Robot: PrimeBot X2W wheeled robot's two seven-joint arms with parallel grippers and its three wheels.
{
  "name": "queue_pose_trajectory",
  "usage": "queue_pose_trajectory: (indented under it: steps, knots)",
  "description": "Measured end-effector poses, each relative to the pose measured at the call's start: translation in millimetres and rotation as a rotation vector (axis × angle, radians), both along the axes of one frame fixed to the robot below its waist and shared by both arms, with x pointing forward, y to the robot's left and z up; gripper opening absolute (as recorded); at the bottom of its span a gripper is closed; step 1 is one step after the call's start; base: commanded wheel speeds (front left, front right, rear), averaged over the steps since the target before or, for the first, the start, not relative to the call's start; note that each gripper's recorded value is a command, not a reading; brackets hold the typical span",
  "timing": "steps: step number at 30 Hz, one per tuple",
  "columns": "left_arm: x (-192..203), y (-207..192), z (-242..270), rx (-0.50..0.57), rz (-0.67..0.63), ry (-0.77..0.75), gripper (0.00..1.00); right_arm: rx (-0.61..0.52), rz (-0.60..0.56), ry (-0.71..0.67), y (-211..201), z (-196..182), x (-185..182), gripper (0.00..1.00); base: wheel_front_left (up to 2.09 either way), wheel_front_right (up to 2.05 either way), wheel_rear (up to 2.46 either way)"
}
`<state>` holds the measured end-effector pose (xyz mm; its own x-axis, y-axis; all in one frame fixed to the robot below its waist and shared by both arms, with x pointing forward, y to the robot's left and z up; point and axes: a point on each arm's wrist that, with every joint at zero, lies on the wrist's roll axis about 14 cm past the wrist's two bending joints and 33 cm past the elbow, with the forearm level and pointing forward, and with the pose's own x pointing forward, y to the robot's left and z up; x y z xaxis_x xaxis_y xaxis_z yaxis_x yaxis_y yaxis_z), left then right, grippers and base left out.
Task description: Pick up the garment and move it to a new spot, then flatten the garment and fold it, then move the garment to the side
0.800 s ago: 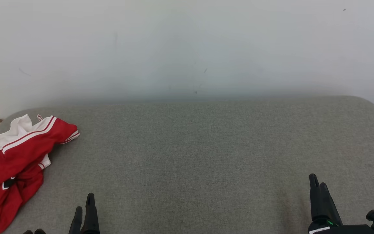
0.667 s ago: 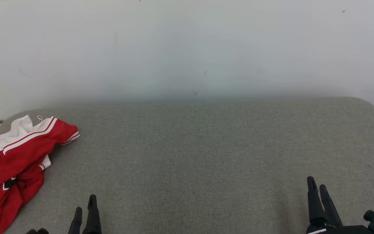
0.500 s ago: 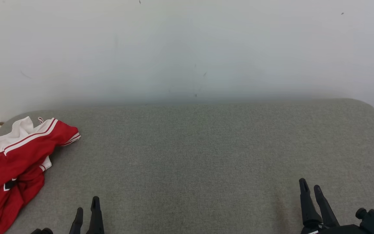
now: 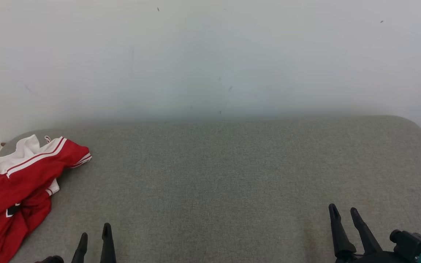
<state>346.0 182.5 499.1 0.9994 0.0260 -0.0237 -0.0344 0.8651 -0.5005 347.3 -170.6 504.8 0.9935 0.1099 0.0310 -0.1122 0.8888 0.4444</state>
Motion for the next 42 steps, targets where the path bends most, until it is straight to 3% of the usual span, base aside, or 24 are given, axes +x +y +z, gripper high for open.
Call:
queue_pose_trajectory:
  steps: [42]
  knots:
    - [-6,8,-5,0.316,-0.006,-0.038,1.0,-0.352,-0.014,0.061,-5,-17,-4,1.0,0.0,0.0,0.0]
